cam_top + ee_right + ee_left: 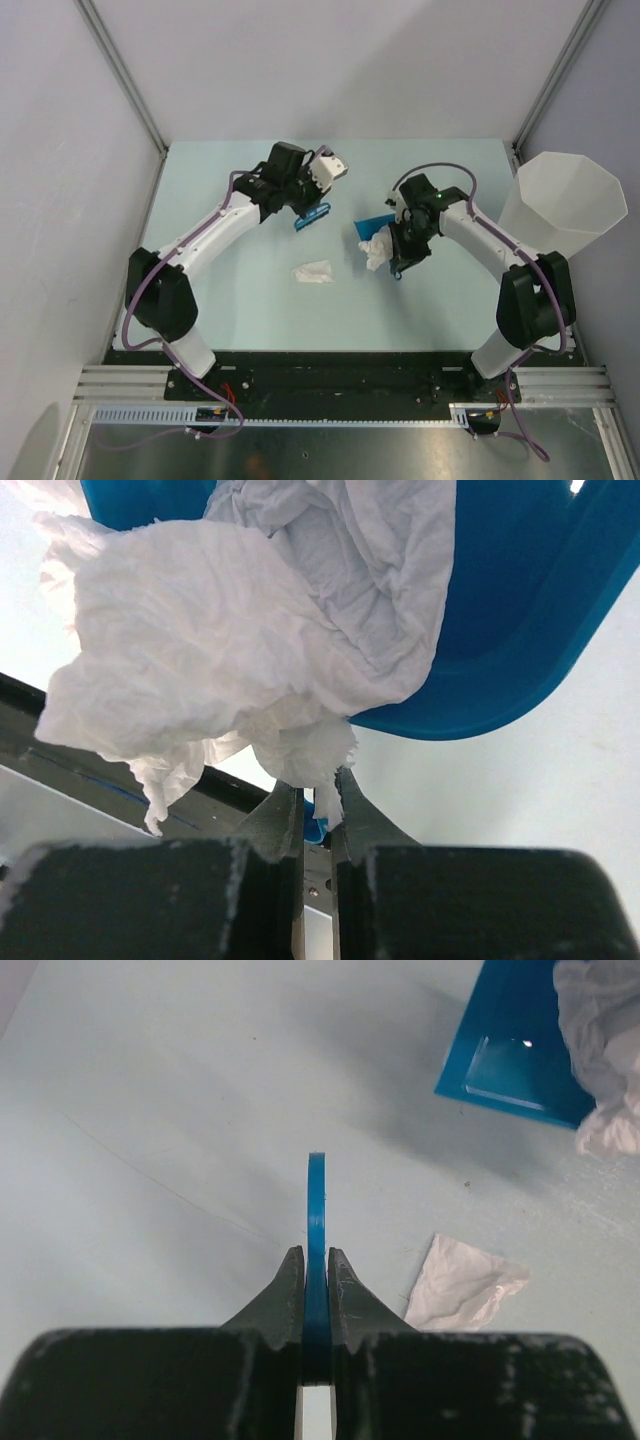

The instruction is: Sweep away the paper scraps from the table

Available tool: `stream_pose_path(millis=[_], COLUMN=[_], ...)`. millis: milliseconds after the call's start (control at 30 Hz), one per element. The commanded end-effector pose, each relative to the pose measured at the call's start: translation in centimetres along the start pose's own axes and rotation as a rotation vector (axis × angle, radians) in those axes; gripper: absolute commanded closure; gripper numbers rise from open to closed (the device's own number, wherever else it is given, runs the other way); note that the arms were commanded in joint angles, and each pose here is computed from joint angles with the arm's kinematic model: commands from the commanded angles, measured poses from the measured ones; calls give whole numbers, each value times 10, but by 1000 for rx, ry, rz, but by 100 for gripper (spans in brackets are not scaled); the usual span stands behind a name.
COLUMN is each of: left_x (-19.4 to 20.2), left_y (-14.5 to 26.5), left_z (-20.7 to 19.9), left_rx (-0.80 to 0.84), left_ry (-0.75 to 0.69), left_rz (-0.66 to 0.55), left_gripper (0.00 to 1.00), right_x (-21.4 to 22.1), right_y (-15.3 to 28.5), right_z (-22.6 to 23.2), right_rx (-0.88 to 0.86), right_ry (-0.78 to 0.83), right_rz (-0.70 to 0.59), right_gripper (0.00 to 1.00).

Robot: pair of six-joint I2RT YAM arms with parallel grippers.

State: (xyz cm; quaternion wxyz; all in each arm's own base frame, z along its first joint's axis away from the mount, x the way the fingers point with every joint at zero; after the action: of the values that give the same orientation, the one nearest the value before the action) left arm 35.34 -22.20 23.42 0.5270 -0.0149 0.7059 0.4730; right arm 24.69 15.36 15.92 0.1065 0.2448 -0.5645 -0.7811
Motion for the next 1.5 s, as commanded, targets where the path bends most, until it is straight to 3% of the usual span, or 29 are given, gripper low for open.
stream_pose_path(millis=[0, 500, 967, 1467], left_x=[-8, 16, 33, 42], left_y=[14, -2, -19, -23], left_z=[0, -23, -48, -51], left_rx=[2, 161, 268, 308], left_ry=[-7, 69, 65, 63], left_rz=[-47, 9, 67, 87], left_gripper=[100, 100, 100, 100], right_x=[-12, -41, -34, -24], right_y=[41, 142, 174, 233], right_z=[-9, -43, -78, -120], right_rx=[34, 140, 110, 143], right_ry=[14, -47, -160, -295], right_rz=[-76, -276, -325, -514], right_gripper=[100, 100, 100, 100])
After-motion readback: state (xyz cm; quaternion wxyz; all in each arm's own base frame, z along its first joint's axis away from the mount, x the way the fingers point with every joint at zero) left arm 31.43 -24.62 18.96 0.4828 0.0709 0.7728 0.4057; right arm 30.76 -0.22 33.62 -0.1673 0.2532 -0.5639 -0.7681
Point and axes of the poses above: each gripper's point midway between its finger pads, its own y axis back along the fingers, its own z axis along the line the jaws close on, x = y × z, the point moved 6 cm from there along y, back along the fingers, and after that the axes turned 14 degrees about y, right-handed, at the moved point
